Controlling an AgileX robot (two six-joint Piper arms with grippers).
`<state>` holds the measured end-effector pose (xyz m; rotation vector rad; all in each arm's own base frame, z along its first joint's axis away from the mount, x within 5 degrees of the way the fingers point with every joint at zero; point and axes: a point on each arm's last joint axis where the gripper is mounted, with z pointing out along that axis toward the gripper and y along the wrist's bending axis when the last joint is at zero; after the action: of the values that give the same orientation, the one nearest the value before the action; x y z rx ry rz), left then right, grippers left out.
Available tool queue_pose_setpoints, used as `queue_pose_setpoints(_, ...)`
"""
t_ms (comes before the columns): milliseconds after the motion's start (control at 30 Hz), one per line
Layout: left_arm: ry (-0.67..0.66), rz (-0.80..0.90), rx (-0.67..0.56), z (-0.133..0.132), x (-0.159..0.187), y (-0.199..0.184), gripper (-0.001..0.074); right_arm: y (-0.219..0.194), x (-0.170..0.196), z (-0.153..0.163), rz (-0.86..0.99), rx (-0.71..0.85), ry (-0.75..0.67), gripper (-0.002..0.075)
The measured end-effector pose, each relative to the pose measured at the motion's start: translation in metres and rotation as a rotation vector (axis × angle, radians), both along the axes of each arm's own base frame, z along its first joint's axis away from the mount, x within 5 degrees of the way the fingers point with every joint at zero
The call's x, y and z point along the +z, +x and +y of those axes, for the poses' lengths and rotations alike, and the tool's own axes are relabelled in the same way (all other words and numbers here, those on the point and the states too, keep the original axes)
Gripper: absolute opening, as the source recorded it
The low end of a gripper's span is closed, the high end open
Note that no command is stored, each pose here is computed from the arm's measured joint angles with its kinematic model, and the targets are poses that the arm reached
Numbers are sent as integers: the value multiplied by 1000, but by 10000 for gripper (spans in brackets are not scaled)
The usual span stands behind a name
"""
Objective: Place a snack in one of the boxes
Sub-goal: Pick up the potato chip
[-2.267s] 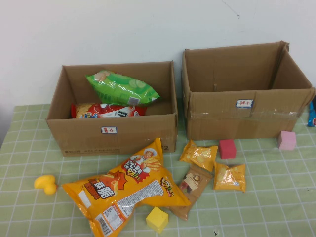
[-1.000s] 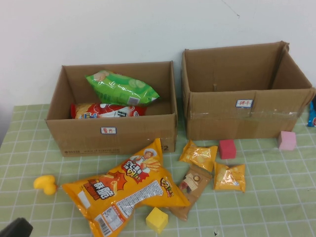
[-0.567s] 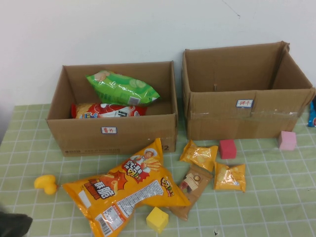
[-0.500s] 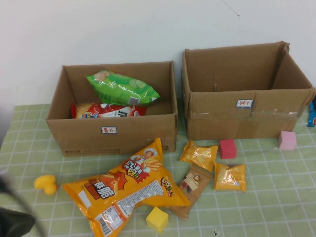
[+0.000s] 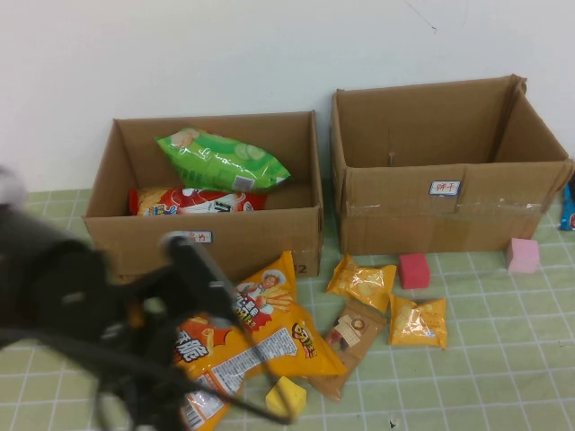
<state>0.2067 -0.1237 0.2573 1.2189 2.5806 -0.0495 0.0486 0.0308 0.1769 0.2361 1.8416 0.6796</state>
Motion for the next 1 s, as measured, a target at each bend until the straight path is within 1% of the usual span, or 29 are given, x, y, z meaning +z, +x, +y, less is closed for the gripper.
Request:
queue_pose_setpoints(33,11,1,-23,-8,-3,5,372,0,0,0,0,1,-2,-2)
queue_pose_setpoints(100,26,0,-47,-23,-10,15,529,0,0,0,-2,2,-6,-2)
queue_pose_setpoints(133,33,-1,-49,-31,-13,21,587,0,0,0,-3,2,-8,-2)
queue_pose_setpoints(167,42,-1,-50,-38,-18,27,618,0,0,0,-3,5,-13,-2)
queue_pose_setpoints(200,54,-7,-56,-45,-23,33,644,0,0,0,-4,5,-15,-2)
queue_pose_setpoints(267,90,-23,-77,-58,-34,43,673,0,0,0,-5,6,-17,-2)
queue_pose_setpoints(367,164,-37,-109,-74,-55,59,687,0,0,0,-6,6,-19,-2)
queue_pose_setpoints(467,210,-22,-120,-84,-76,71,692,0,0,0,-6,7,-21,-2)
queue_pose_setpoints(633,279,-8,-144,-91,-111,84,692,0,0,0,-6,9,-24,-2)
queue_pose_setpoints(767,301,-4,-130,-94,-134,90,692,0,0,0,-6,12,-27,-2)
queue_pose_setpoints(833,316,-11,-118,-94,-140,93,671,0,0,0,-5,13,-27,-2)
queue_pose_setpoints(867,327,-15,-109,-93,-143,94,633,0,0,0,-5,13,-27,-2)
queue_pose_setpoints(900,332,-22,-99,-92,-143,94,570,0,0,0,-5,13,-27,-2)
queue_pose_setpoints(1000,344,-48,-94,-92,-142,98,292,0,0,0,-5,13,-28,-2)
